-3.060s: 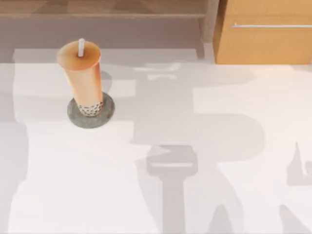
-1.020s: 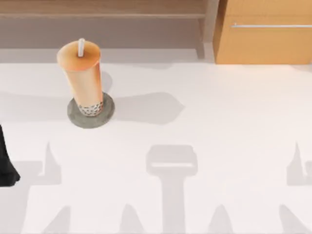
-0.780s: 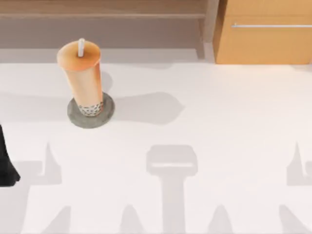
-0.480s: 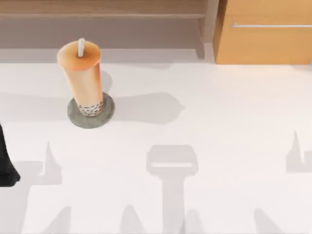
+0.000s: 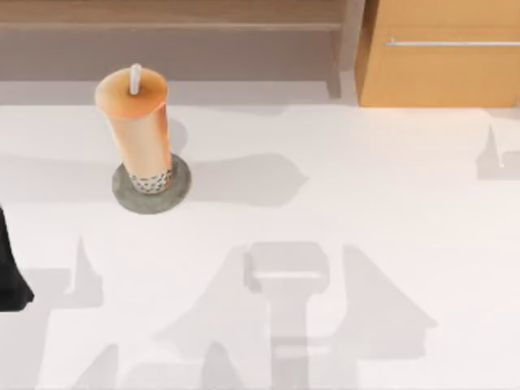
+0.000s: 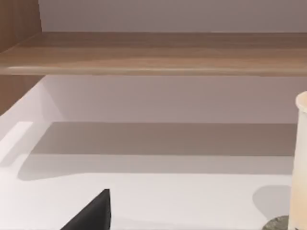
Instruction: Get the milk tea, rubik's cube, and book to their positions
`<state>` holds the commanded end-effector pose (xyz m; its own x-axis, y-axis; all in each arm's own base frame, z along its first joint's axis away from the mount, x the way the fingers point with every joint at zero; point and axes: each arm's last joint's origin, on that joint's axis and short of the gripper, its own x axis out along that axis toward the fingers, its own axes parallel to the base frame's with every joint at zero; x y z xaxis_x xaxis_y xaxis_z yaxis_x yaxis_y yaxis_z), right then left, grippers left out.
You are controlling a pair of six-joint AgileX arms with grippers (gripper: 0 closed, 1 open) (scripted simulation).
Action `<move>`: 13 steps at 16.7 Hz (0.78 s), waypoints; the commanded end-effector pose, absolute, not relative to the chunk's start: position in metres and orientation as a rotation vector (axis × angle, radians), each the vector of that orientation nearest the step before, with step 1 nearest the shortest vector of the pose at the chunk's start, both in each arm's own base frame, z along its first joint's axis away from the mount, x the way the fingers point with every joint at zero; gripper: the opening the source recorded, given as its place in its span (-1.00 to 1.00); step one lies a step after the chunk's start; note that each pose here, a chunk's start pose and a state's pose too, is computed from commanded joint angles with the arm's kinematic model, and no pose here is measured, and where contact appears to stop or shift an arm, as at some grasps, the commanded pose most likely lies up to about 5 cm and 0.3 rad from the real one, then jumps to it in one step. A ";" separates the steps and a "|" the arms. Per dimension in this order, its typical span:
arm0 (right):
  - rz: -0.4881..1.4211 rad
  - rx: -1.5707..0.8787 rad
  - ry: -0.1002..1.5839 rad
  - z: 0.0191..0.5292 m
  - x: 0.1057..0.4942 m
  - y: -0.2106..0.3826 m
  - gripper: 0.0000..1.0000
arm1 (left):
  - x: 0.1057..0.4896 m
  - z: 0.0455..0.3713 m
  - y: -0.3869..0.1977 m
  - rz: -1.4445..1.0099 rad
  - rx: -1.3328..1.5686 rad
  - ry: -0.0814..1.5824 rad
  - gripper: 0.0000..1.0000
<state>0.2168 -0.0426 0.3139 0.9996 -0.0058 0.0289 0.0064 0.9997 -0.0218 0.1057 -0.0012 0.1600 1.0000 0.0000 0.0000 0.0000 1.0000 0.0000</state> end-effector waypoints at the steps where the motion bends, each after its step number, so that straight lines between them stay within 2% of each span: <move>1: -0.006 -0.017 -0.001 0.315 0.243 -0.054 1.00 | 0.106 0.160 -0.001 0.000 0.000 0.000 1.00; 4: -0.007 0.002 0.072 0.299 0.318 -0.095 1.00 | 0.106 0.160 -0.001 0.000 0.000 0.000 1.00; 7: -0.008 0.015 0.092 0.272 0.376 -0.138 1.00 | 0.106 0.160 -0.001 0.000 0.000 0.000 1.00; 10: -0.008 0.008 0.062 0.254 0.412 -0.174 1.00 | 0.106 0.160 -0.001 0.000 0.000 0.000 1.00; 13: -0.008 -0.007 0.019 0.248 0.429 -0.195 1.00 | 0.106 0.160 -0.001 0.000 0.000 0.000 1.00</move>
